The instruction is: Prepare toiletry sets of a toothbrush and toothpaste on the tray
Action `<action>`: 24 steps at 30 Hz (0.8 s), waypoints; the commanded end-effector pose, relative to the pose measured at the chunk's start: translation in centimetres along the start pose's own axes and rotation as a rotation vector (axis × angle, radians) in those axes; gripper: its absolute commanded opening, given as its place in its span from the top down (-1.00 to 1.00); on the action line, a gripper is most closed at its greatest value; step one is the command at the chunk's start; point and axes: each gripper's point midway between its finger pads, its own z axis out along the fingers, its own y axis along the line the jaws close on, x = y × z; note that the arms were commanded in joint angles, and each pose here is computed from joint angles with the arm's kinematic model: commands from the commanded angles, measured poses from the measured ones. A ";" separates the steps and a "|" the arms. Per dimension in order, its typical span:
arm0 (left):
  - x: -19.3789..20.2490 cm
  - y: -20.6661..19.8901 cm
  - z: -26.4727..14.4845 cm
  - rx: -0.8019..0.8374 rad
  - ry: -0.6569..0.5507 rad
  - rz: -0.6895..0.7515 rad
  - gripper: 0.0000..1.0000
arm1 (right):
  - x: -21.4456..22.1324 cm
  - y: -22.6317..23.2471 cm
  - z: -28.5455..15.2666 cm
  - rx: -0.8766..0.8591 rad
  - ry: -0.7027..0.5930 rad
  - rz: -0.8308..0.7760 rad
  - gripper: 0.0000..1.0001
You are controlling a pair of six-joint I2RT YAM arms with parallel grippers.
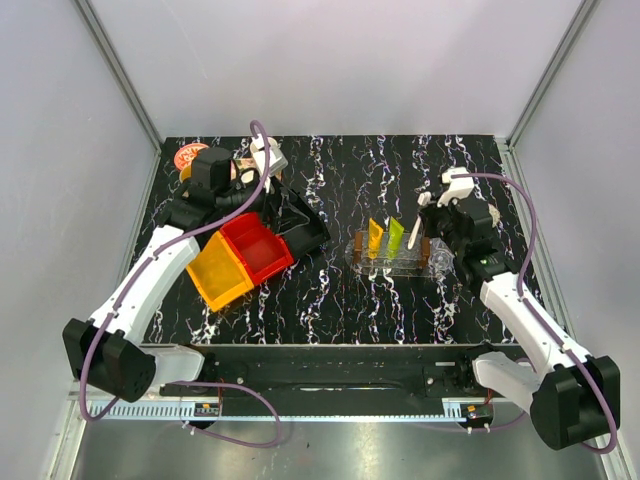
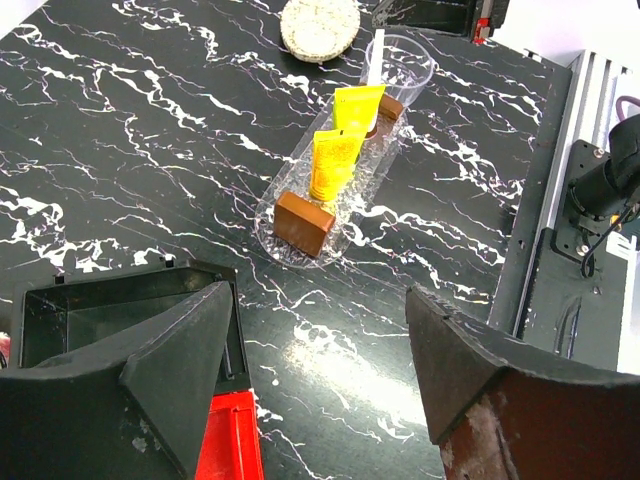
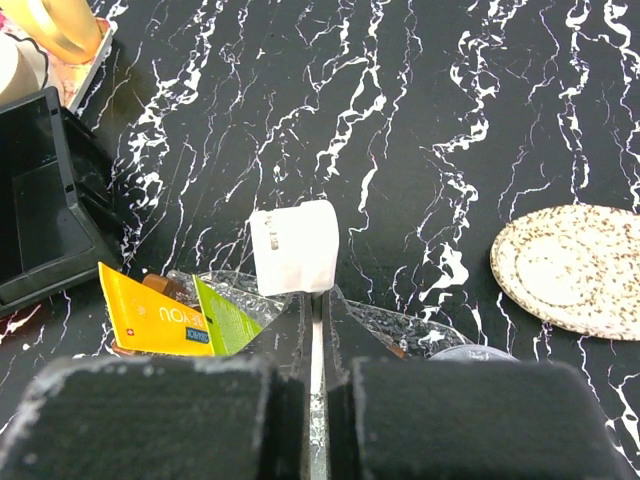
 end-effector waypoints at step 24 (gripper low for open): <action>-1.0 -0.3 -0.5 -0.003 -0.048 0.049 -0.48 | -0.3 -1.5 0.8 0.050 -0.050 -0.002 1.00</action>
